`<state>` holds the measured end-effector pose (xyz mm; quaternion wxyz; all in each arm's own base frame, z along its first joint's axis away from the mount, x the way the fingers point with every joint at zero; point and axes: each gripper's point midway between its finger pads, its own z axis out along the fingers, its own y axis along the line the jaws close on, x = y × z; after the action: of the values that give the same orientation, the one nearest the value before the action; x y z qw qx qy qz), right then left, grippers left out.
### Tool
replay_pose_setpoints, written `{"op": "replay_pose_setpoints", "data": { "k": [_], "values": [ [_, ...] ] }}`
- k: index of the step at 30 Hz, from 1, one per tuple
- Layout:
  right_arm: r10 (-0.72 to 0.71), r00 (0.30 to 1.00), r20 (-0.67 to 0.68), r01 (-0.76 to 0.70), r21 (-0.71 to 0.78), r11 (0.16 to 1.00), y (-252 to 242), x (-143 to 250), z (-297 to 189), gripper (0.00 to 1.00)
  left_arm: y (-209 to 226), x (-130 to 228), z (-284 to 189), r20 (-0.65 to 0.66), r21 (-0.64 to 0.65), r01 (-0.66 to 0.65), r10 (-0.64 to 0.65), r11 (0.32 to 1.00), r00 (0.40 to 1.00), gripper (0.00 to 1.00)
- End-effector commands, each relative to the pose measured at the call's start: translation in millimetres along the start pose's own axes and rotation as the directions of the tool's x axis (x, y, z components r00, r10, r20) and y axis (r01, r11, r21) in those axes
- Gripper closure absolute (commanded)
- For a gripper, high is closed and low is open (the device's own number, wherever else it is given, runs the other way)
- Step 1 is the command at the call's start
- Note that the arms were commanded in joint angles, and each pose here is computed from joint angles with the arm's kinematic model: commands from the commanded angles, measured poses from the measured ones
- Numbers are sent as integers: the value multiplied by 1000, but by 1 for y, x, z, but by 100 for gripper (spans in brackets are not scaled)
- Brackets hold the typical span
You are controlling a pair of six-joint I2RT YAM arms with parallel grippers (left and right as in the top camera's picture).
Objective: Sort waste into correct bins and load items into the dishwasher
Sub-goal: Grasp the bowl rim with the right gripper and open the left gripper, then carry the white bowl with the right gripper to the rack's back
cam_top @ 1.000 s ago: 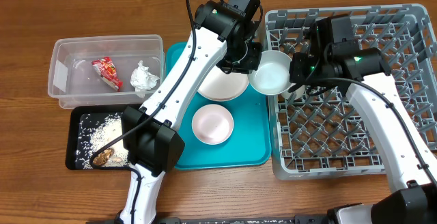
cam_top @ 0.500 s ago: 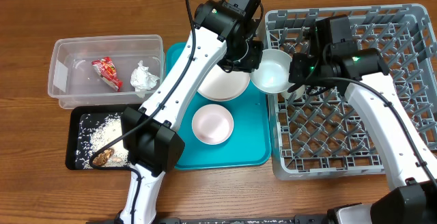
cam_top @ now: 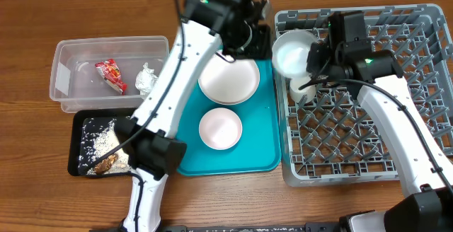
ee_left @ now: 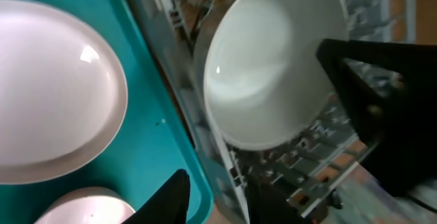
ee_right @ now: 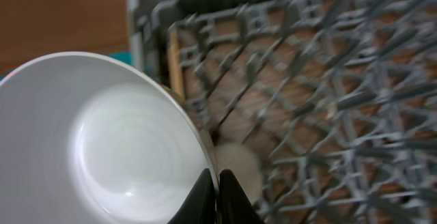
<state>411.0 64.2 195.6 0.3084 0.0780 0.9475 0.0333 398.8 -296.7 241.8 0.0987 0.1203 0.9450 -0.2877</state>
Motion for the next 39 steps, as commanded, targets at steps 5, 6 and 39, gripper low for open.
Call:
{"op": "replay_pose_setpoints", "data": {
  "k": [5, 6, 39],
  "values": [
    [-14, 963, 270, -95, 384, 918, -66, -54, -24, 96, -3, -10, -32, 42, 78, 1, -5, 997, 999, 0],
    [-17, 953, 303, -117, 420, 900, -72, -59, -29, 96, -1, -9, -32, 38, 70, 6, -9, 998, 999, 0],
    [-225, 950, 219, -90, 877, 472, -239, -111, -6, 96, 30, -19, -33, 96, -107, 19, -9, 994, 995, 0]
  ]
}}
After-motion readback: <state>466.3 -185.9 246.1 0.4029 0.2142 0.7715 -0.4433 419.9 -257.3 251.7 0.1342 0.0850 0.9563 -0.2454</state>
